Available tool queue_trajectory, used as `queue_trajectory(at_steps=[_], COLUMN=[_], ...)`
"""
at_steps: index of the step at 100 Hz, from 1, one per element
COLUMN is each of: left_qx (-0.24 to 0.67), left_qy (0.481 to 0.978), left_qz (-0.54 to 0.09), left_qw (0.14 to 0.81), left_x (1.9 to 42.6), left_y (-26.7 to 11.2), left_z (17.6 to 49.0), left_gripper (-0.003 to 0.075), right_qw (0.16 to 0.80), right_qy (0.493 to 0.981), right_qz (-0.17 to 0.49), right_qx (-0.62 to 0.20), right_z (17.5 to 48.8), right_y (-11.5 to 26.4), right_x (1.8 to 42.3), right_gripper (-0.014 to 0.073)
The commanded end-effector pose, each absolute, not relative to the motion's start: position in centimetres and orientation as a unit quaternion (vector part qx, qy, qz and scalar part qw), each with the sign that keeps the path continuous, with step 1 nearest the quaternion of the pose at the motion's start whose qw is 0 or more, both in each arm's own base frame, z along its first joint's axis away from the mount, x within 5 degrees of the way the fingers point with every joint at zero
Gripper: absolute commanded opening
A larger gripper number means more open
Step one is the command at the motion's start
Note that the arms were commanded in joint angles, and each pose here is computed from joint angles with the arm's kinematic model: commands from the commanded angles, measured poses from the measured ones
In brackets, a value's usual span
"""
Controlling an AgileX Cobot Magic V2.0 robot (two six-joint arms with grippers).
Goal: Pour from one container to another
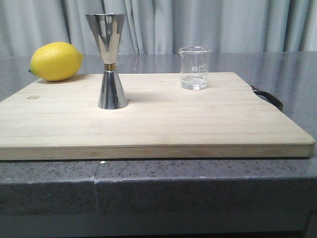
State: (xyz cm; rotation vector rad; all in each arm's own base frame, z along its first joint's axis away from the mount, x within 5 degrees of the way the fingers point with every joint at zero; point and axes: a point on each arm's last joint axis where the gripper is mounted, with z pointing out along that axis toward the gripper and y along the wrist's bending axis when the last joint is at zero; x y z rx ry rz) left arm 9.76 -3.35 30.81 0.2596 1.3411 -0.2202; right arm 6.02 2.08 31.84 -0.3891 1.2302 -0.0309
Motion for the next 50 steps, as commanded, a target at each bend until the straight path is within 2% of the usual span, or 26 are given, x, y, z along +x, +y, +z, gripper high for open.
queue_trajectory(at_steps=[1, 12, 32, 38, 50], left_qx=[0.071, 0.064, 0.065, 0.065, 0.065], left_qy=[0.579, 0.591, 0.595, 0.595, 0.594], left_qz=[-0.100, -0.099, -0.098, -0.098, -0.098], left_qw=[0.806, 0.798, 0.795, 0.795, 0.796], left_x=[9.8, 9.9, 9.9, 9.9, 9.9], left_y=[-2.6, -2.5, -2.5, -2.5, -2.5], left_z=[31.2, 30.0, 29.7, 29.7, 29.7], left_gripper=[0.0464, 0.0371, 0.0061, -0.0018, -0.0019], right_qw=[0.802, 0.795, 0.794, 0.794, 0.794], right_qy=[0.569, 0.580, 0.581, 0.581, 0.581], right_qz=[-0.015, -0.018, -0.018, -0.018, -0.018], right_qx=[-0.181, -0.178, -0.179, -0.179, -0.178], right_z=[31.6, 30.9, 30.8, 30.8, 30.8], right_y=[2.1, 2.0, 2.0, 2.0, 2.0], right_x=[5.8, 5.9, 5.9, 5.9, 5.9], right_gripper=[0.0400, 0.0256, -0.0076, -0.0075, -0.0075])
